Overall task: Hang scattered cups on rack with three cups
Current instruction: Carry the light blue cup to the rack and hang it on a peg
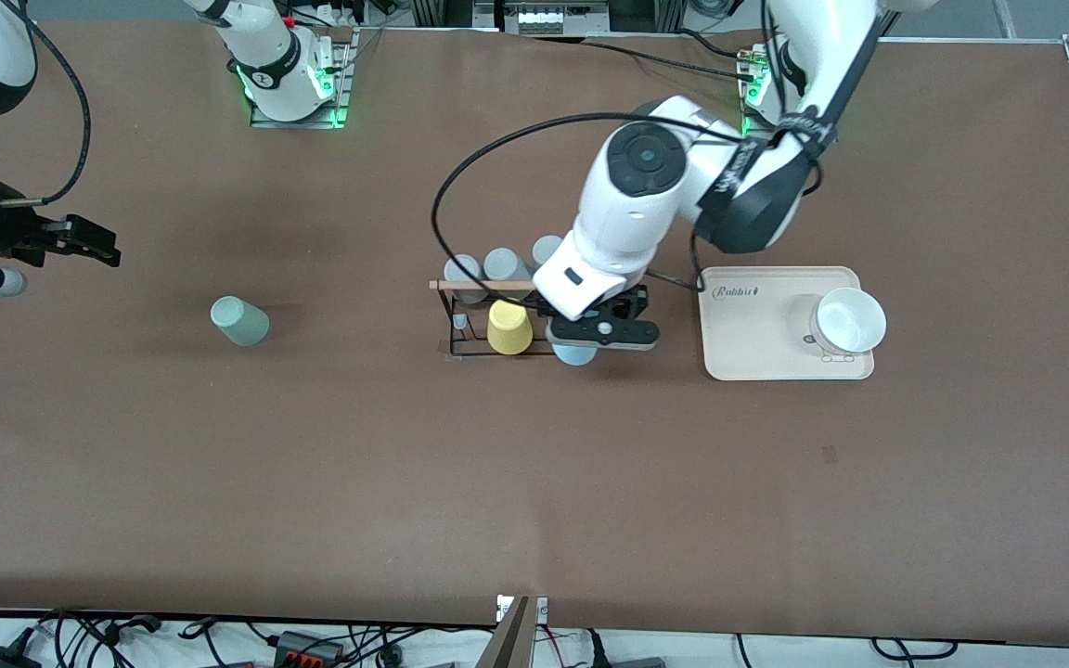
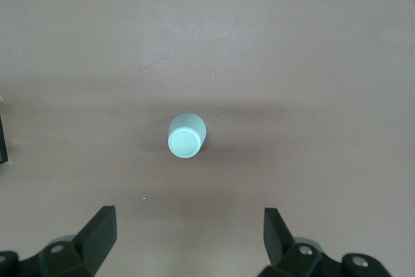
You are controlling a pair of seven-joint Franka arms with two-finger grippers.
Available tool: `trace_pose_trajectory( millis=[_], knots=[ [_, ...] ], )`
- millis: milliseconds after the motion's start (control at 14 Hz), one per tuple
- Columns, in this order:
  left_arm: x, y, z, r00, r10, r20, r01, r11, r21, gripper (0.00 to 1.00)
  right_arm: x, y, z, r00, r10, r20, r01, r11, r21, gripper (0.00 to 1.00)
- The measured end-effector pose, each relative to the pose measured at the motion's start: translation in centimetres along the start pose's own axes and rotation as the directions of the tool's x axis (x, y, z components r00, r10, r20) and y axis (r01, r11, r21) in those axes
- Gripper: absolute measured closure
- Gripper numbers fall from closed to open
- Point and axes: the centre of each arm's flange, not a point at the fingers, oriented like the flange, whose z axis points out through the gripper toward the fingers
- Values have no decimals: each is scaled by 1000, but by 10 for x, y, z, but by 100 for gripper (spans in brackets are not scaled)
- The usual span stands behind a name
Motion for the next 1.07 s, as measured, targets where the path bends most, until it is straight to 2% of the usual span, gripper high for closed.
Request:
trace_pose_trajectory(
  millis=[357, 643, 1071],
  knots=[
    [-26, 30, 38, 999, -1, 45, 0, 1000, 24, 33, 2, 0, 5, 1000, 0, 10, 0, 1000, 0, 0],
    [-23, 25, 42, 998, -10, 54, 8, 999, 39, 33, 6, 2, 16, 1000, 3, 29, -3, 1000, 0, 0],
    [-22, 12, 42, 994, -24, 103, 14, 995, 96, 33, 8, 1, 19, 999, 2, 35, -2, 1000, 0, 0]
  ],
)
